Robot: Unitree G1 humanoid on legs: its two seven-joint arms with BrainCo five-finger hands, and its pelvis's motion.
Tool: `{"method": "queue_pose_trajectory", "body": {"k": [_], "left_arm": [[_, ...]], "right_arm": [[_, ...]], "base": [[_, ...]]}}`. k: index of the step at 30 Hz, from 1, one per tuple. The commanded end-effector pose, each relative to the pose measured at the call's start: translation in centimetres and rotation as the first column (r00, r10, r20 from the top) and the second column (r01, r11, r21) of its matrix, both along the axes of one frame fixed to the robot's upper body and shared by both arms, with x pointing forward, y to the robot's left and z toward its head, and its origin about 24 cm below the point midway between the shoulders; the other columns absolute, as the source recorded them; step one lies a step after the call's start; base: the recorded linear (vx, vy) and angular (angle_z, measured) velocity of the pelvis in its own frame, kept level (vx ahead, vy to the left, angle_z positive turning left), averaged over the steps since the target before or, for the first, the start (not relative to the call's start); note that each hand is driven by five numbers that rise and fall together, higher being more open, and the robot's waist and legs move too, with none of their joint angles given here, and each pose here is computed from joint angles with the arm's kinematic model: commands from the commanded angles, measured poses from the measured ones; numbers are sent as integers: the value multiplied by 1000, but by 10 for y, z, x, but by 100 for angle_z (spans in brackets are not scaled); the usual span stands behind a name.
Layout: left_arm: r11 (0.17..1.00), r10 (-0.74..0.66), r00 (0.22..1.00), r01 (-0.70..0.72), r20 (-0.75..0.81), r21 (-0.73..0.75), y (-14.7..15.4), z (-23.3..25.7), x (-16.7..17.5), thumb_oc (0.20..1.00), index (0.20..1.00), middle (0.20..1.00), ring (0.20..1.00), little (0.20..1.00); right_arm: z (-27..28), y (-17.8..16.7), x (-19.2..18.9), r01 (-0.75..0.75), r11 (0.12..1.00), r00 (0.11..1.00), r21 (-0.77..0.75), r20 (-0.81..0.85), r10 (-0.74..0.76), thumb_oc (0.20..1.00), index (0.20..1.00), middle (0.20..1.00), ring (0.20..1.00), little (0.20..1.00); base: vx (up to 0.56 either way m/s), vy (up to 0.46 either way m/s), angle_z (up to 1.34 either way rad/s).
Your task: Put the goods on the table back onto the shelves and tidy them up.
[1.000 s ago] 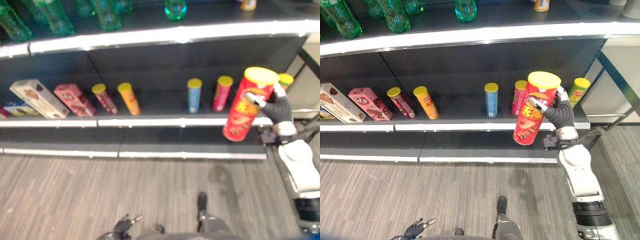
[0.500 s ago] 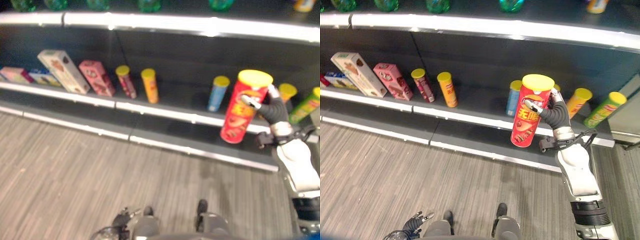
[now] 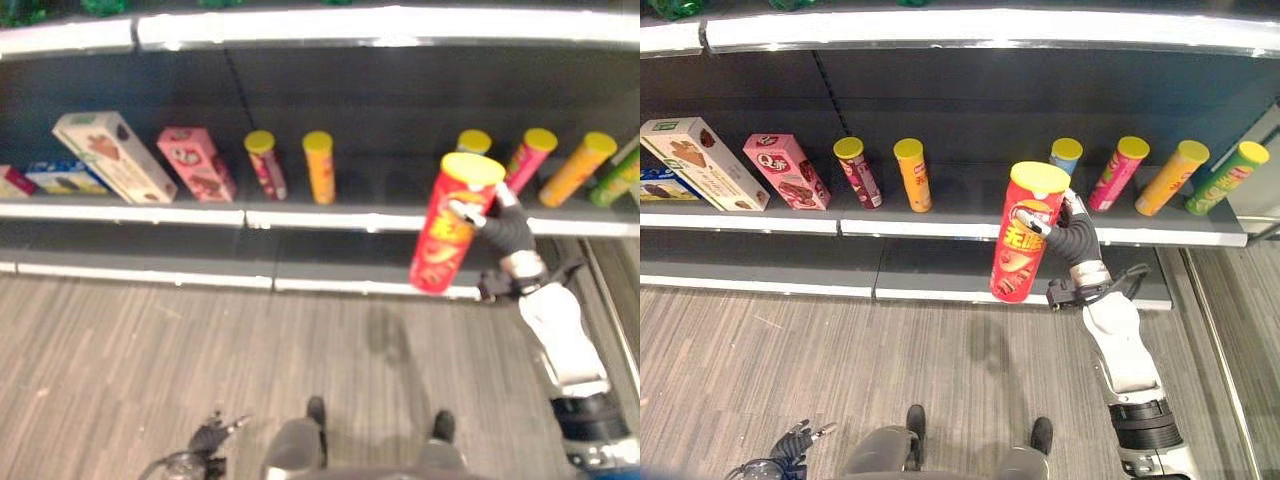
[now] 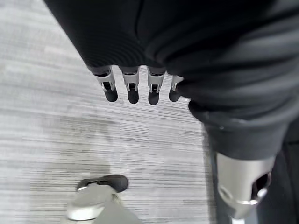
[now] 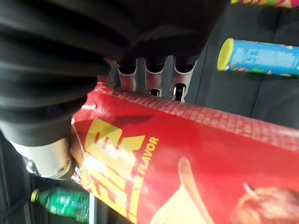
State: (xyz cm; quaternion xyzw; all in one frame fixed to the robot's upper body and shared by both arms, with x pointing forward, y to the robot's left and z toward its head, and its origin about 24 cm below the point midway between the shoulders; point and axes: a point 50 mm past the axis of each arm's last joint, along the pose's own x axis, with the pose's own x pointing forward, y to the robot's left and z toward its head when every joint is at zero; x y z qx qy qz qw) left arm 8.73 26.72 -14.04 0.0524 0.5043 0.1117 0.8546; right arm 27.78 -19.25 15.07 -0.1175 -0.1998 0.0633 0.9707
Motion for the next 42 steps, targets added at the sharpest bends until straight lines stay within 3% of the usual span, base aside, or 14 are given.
{"method": "queue_pose_trajectory", "body": {"k": [1, 9, 21, 25, 29, 36, 42], "left_arm": [[1000, -17, 1000, 18, -20, 7, 0, -2, -12, 1000, 1000, 1000, 1000, 1000], [999, 37, 999, -36, 24, -17, -5, -1, -1, 1000, 1000, 1000, 1000, 1000], [995, -36, 998, 40, 45, -97, -34, -5, 14, 1000, 1000, 1000, 1000, 1000], [994, 1, 999, 5, 53, -111, -32, -4, 14, 1000, 1000, 1000, 1000, 1000], [993, -1, 999, 6, 39, -116, -34, -5, 14, 1000, 1000, 1000, 1000, 1000], [995, 22, 1000, -22, 4, -101, -26, -7, 2, 1000, 1000, 1000, 1000, 1000], [998, 59, 997, -59, 48, -5, 6, 5, 14, 1000, 1000, 1000, 1000, 1000]], "right_arm": [[43, -4, -5, 6, 997, 981, -74, 194, 9, 200, 200, 200, 200, 200], [49, -1, -1, -16, 997, 978, -80, 206, 33, 200, 200, 200, 200, 200], [47, -8, -10, -29, 991, 980, -128, 191, 53, 200, 200, 200, 200, 200], [51, 2, -11, -85, 991, 971, -103, 216, 106, 200, 200, 200, 200, 200], [53, -5, -11, -56, 997, 973, -55, 222, 67, 200, 200, 200, 200, 200], [44, -7, -12, -19, 999, 978, -41, 206, 27, 200, 200, 200, 200, 200], [47, 2, -7, -35, 999, 975, -11, 219, 37, 200, 200, 200, 200, 200]], "base": [[58, 191, -5], [83, 36, -22], [180, -187, 61], [115, -157, 27], [231, 80, 38], [382, 367, -25], [172, 273, -63]]}}
